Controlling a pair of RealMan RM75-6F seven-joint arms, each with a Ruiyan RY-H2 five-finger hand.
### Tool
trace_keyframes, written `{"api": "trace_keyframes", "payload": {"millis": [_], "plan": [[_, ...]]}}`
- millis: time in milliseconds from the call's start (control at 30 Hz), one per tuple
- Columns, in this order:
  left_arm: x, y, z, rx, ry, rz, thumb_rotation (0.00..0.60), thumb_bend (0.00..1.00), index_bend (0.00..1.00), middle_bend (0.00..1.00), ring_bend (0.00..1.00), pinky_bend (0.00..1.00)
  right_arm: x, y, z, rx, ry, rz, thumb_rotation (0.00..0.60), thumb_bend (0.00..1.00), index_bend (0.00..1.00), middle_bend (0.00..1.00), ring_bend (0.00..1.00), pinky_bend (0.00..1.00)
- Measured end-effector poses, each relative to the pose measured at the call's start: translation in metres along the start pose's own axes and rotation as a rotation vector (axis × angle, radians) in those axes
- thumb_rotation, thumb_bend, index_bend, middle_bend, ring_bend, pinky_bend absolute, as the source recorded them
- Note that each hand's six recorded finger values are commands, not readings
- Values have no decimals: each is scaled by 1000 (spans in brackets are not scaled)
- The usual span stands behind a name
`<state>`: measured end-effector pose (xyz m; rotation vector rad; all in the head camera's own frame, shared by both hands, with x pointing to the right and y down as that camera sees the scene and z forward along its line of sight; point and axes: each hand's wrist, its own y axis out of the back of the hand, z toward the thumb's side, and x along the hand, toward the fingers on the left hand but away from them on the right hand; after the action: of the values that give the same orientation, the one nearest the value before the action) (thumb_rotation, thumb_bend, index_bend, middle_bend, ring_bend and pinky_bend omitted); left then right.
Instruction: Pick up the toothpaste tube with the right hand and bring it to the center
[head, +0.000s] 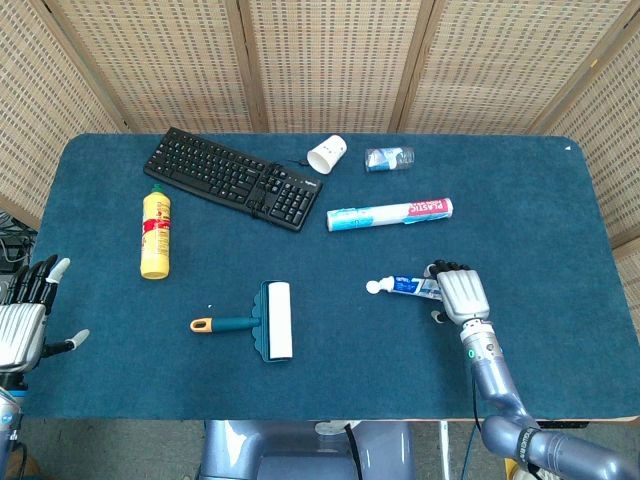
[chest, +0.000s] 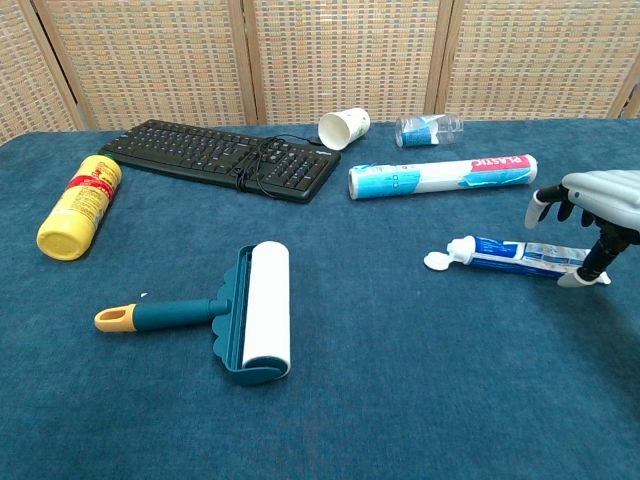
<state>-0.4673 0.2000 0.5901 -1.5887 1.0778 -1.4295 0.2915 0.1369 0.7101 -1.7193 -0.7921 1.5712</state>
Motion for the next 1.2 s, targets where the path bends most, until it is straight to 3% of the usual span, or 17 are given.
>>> {"api": "trace_keyframes", "payload": {"millis": [600, 1033, 1200], "plan": [[2, -3, 2, 3, 3, -9, 600, 0, 0, 0, 0, 0, -22, -17, 15, -2, -24, 65, 600, 428, 438, 432, 376, 425], [2, -2, 3, 4, 3, -4, 600, 0, 0, 0, 0, 0, -23, -24, 16, 34, -19, 66, 600, 440, 492, 476, 412, 455], [1, -3, 4, 6, 2, -7, 600, 0, 0, 0, 0, 0, -25, -27, 9, 54, -29, 69, 600, 453, 538, 542, 471, 537]]}}
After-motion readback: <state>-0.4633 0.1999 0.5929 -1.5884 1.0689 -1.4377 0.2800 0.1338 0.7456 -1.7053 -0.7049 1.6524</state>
